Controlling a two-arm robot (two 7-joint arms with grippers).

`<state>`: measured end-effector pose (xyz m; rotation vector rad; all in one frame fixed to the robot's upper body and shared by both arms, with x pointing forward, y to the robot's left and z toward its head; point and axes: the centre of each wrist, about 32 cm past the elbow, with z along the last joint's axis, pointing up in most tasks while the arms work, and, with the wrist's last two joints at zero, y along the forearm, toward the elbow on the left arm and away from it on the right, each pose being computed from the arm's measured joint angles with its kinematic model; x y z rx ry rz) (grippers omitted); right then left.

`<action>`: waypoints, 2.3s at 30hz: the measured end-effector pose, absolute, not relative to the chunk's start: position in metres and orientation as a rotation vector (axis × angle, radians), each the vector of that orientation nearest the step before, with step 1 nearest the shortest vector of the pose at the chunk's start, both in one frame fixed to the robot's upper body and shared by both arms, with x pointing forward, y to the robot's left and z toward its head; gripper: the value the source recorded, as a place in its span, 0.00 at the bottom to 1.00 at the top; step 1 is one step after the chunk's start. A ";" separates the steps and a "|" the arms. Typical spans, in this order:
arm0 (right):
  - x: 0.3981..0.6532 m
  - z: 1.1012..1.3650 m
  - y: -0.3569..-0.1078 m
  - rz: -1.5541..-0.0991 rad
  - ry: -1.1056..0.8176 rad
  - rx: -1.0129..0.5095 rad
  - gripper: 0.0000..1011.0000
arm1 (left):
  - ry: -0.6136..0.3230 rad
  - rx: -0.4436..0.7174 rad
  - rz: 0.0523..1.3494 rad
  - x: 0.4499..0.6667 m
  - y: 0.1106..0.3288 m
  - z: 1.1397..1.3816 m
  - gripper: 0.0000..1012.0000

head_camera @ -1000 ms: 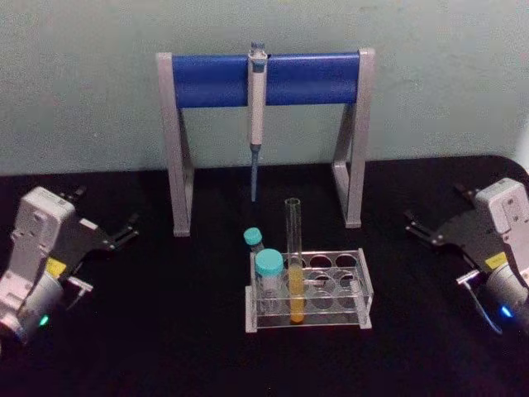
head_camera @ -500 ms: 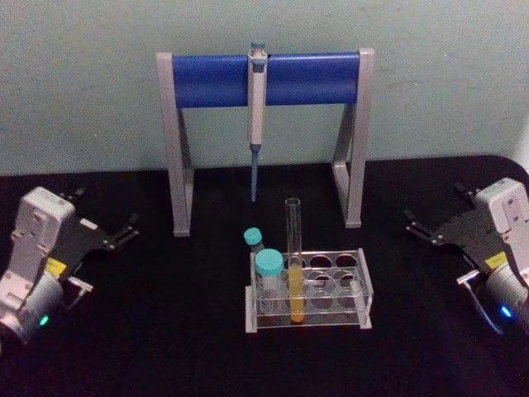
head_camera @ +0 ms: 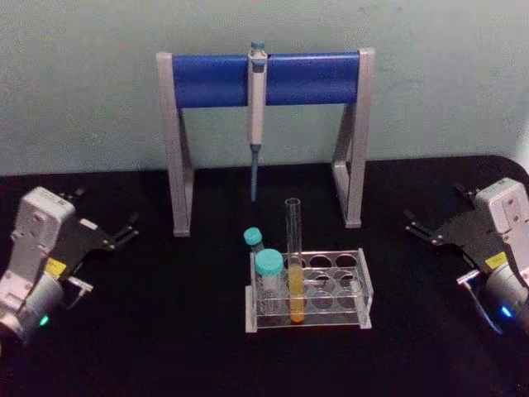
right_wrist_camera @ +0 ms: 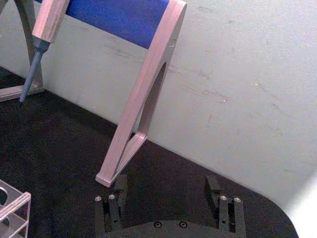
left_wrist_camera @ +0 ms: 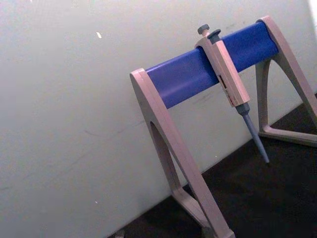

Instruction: Pick up the test tube from the test tube rack, shake it, then place it back into the test tube rack.

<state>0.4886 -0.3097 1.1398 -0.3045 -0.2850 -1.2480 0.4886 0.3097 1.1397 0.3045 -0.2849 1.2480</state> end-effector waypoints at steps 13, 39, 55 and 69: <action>0.489 1.140 -0.310 -1.248 -0.285 -0.304 0.99 | -0.285 0.305 1.248 0.489 0.310 1.140 0.99; 0.466 1.143 -0.306 -1.190 -0.243 -0.283 0.99 | -0.285 0.304 1.248 0.489 0.310 1.140 0.99; 0.436 1.141 -0.278 -1.004 -0.057 -0.128 0.99 | -0.285 0.304 1.248 0.489 0.310 1.140 0.99; 0.448 1.149 -0.259 -0.816 0.045 -0.025 0.99 | -0.285 0.304 1.248 0.489 0.310 1.140 0.99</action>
